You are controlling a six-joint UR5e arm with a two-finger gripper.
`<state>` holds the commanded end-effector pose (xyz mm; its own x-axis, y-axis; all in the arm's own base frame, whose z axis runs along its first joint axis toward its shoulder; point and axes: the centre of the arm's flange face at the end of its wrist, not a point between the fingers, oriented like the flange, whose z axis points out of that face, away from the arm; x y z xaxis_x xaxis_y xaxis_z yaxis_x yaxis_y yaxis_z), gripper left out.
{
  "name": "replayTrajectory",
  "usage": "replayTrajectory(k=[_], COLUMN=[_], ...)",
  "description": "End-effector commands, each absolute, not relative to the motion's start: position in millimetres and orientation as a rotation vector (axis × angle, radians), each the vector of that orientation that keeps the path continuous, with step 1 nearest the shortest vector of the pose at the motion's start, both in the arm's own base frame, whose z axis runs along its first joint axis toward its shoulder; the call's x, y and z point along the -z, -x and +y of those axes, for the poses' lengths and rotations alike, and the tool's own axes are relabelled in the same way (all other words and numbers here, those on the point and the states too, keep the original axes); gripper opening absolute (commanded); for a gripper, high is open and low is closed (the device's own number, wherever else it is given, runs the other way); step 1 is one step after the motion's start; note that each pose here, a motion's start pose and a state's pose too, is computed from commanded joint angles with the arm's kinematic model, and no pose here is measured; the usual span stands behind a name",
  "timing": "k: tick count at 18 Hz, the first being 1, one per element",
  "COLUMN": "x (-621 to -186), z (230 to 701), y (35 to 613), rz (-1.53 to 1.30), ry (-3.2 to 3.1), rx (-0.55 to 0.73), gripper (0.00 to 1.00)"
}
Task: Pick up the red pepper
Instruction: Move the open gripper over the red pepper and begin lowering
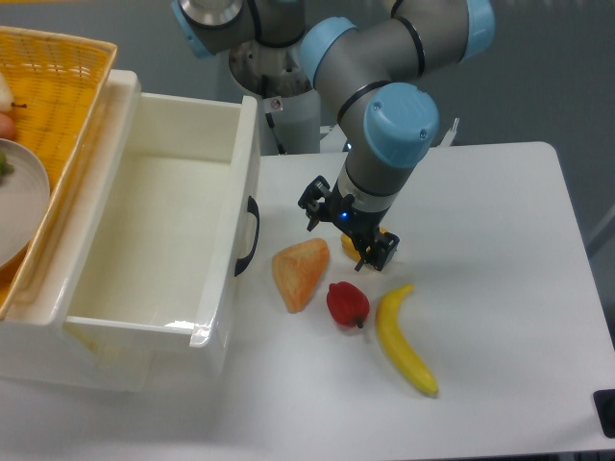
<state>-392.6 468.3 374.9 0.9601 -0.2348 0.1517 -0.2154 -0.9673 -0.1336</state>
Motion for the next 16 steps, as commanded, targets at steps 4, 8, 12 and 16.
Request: replayTrajectory(k=[4,8,12,16], x=[-370.8,-356.1,-341.3,-332.0], z=[469.5,472.6,467.0,464.7], y=[394.3,390.8,386.6,383.4], rz=[0.347,0.338,0.256,0.217], ry=[2.996,2.999,3.016,3.029], rx=[0.257,0.261,0.306,0.335], gripper=[1.0,1.0,1.0,1.0])
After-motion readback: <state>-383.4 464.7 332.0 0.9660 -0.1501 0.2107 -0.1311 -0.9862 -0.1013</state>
